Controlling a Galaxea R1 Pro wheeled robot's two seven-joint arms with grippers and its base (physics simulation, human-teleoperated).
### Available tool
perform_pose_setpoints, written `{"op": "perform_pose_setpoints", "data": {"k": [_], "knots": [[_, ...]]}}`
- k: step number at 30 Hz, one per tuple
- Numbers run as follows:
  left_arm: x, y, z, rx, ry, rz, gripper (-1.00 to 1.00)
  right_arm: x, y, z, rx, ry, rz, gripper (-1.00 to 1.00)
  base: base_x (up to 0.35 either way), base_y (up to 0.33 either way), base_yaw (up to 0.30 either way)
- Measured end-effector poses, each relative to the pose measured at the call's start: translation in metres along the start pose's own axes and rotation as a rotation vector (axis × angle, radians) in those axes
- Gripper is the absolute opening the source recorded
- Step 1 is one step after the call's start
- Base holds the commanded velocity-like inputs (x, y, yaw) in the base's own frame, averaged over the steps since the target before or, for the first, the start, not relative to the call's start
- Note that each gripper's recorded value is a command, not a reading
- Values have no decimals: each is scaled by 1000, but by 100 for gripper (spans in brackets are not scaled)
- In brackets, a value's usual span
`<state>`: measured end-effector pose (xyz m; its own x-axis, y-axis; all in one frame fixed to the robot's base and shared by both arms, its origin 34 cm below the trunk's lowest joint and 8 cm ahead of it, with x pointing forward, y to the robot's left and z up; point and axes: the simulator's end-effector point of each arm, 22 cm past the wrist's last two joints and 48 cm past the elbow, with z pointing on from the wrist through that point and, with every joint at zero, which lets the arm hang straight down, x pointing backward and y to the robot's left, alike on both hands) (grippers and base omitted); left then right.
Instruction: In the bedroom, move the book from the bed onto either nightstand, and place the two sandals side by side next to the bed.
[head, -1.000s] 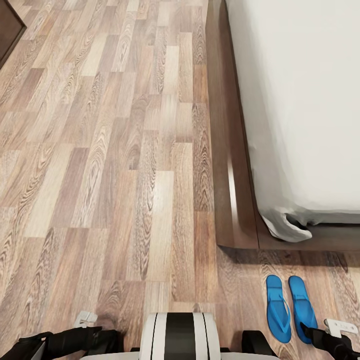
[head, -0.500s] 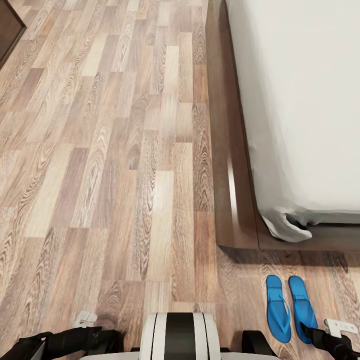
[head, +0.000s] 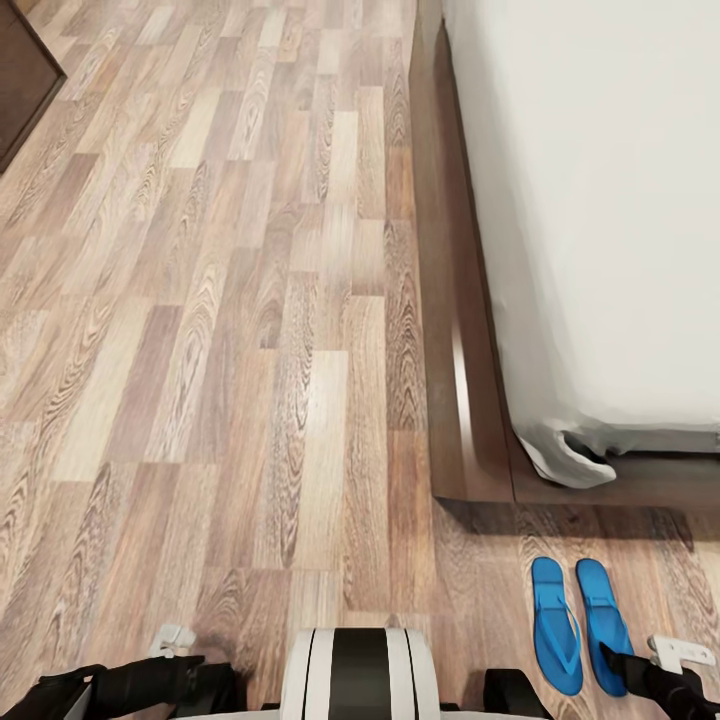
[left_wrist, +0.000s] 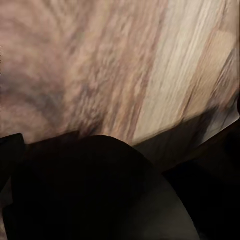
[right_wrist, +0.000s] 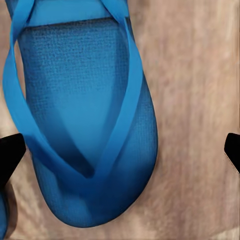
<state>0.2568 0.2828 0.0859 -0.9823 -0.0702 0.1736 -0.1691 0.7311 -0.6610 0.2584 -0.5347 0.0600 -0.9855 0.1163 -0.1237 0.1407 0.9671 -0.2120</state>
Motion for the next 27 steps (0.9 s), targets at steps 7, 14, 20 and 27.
{"op": "perform_pose_setpoints", "data": {"k": [7,14,20,27], "knots": [[-10,-5,-5,0,-21,19,100,-15,0,-5,-6,-32,9,100,0,0,0],[-21,-11,-11,1,-43,39,100,-28,18,-12,-109,-59,15,100,0,0,0],[-29,-16,-15,3,-59,57,100,-43,50,-28,-308,-93,65,100,0,0,0],[-38,-23,-21,4,-80,77,100,-70,42,-54,-440,-166,141,100,0,0,0]]}}
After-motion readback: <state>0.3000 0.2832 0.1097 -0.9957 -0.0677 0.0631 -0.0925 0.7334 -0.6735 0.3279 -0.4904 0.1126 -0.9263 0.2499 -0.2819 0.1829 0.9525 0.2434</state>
